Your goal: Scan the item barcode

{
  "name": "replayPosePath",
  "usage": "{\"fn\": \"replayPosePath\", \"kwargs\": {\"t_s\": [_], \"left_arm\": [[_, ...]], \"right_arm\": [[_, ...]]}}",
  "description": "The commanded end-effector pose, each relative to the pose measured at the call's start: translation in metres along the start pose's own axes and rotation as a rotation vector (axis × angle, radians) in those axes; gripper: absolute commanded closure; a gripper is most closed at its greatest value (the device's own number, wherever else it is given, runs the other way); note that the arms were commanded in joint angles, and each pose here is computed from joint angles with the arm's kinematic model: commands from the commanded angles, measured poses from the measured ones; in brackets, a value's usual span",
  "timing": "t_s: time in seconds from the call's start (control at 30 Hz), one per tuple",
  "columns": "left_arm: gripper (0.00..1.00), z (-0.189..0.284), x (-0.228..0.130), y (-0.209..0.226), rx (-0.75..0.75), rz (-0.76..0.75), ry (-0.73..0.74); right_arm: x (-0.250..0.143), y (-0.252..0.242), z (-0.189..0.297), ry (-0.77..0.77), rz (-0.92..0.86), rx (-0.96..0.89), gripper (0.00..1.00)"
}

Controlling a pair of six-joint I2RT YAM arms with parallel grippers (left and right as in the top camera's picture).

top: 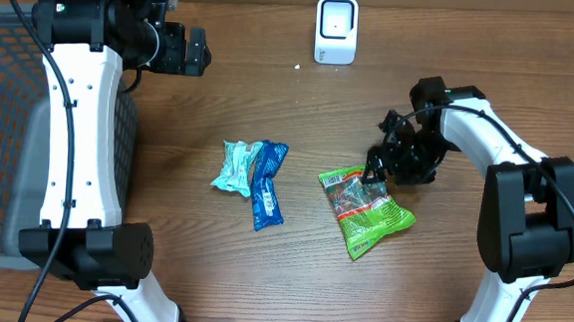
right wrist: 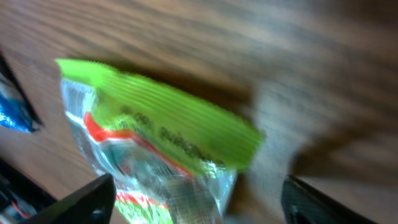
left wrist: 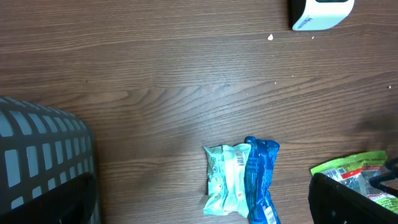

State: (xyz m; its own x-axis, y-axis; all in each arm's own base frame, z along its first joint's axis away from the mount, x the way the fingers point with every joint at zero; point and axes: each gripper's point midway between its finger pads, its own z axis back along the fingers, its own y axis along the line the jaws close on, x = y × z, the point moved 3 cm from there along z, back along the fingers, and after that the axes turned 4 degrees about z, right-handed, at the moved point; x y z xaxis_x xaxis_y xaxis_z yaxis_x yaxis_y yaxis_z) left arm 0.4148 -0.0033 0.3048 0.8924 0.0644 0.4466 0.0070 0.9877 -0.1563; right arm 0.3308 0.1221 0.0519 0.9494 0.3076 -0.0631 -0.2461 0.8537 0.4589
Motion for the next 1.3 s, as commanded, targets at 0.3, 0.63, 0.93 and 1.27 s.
{"fn": "replayPosePath", "kwargs": {"t_s": [0.3,0.63,0.93,1.27], "left_arm": [[0.00,-0.003,0.000,0.000,-0.010,0.006,0.005],[0.00,-0.003,0.000,0.000,-0.010,0.006,0.005],[0.00,-0.003,0.000,0.000,-0.010,0.006,0.005],[0.00,-0.003,0.000,0.000,-0.010,0.006,0.005]], "right_arm": [[-0.002,0.018,-0.033,-0.024,0.051,0.112,0.09],[-0.033,0.027,-0.072,0.044,0.084,0.135,0.36],[-0.035,0.023,-0.081,0.022,0.098,0.133,0.95],[0.020,0.005,-0.030,-0.151,0.069,0.121,0.96]]}}
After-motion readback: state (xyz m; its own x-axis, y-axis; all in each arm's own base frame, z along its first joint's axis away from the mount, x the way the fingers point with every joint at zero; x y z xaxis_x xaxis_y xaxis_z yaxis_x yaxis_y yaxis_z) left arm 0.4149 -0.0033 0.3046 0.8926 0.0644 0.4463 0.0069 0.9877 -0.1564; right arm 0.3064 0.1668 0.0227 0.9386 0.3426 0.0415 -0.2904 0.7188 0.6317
